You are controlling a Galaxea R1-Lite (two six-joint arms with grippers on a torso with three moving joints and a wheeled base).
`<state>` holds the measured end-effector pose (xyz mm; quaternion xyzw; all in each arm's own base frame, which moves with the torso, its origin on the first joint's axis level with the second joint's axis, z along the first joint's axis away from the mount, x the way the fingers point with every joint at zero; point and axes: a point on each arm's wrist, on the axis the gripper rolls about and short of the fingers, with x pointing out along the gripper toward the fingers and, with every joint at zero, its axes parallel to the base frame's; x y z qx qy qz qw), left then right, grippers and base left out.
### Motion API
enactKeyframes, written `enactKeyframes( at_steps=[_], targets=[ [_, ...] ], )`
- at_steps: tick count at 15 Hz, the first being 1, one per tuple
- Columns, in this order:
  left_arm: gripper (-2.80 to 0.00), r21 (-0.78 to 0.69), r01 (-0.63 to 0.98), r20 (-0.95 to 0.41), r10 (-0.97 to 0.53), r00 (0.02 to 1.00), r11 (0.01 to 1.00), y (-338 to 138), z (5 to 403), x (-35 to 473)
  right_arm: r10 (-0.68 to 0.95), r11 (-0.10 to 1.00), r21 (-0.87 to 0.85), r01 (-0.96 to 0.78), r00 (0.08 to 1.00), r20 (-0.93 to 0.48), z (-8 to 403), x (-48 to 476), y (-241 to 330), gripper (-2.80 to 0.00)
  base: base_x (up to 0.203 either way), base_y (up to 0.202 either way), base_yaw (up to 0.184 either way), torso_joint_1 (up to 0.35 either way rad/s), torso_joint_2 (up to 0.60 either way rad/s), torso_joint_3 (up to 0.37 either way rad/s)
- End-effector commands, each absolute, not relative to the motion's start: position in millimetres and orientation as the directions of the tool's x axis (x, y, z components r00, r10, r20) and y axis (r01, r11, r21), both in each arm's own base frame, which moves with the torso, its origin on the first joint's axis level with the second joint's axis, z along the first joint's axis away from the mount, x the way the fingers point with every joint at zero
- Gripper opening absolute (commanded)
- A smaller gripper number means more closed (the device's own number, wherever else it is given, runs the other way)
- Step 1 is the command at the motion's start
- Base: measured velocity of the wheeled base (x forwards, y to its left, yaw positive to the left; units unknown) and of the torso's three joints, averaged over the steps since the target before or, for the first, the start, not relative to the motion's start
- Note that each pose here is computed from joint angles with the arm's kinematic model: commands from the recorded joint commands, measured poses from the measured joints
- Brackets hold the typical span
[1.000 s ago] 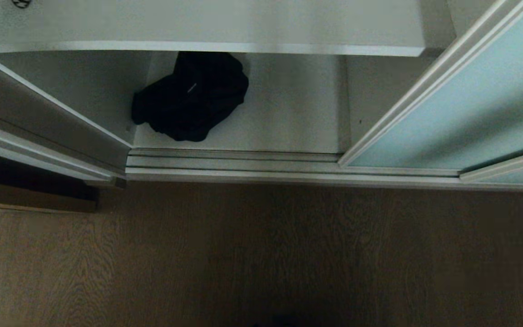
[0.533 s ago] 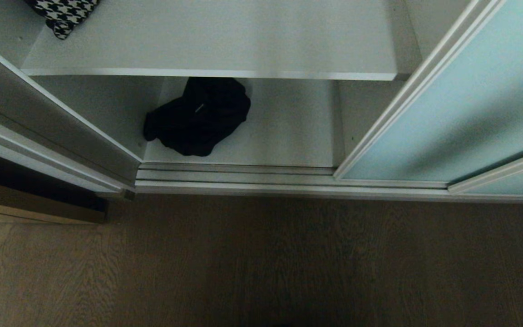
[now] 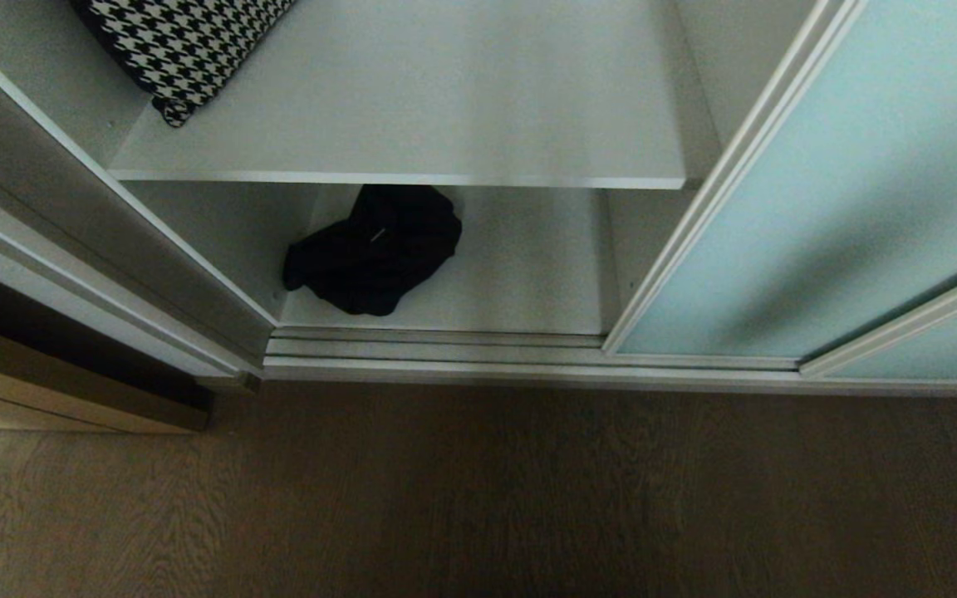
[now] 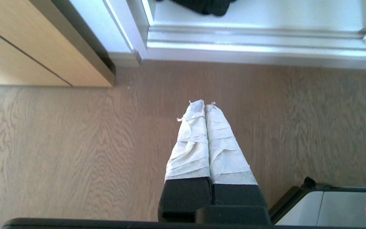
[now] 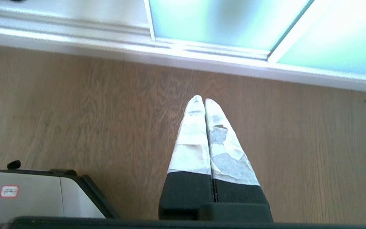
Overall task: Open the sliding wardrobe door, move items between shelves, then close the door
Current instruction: Close the door
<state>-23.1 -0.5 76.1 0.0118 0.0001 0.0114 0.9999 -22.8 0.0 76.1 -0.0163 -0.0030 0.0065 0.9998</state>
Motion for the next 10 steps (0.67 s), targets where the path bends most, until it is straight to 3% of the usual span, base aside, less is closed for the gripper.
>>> enactKeyframes(
  at_steps=[1,10],
  targets=[
    [-2.8,0.025,-0.026,-0.007,0.026,1.0,0.999,-0.5,76.1,-23.0,0.015,0.999,-0.032,-0.015,1.0,0.009,76.0,-23.0,0.0,-2.8,0.0,0.0,0.0,0.005,0.0,0.204],
    [-2.8,0.025,-0.026,-0.007,0.026,1.0,0.999,-0.5,76.1,-23.0,0.014,0.999,-0.034,-0.013,1.0,0.009,76.0,-23.0,0.0,-2.8,0.0,0.0,0.0,0.002,0.0,0.204]
  ],
)
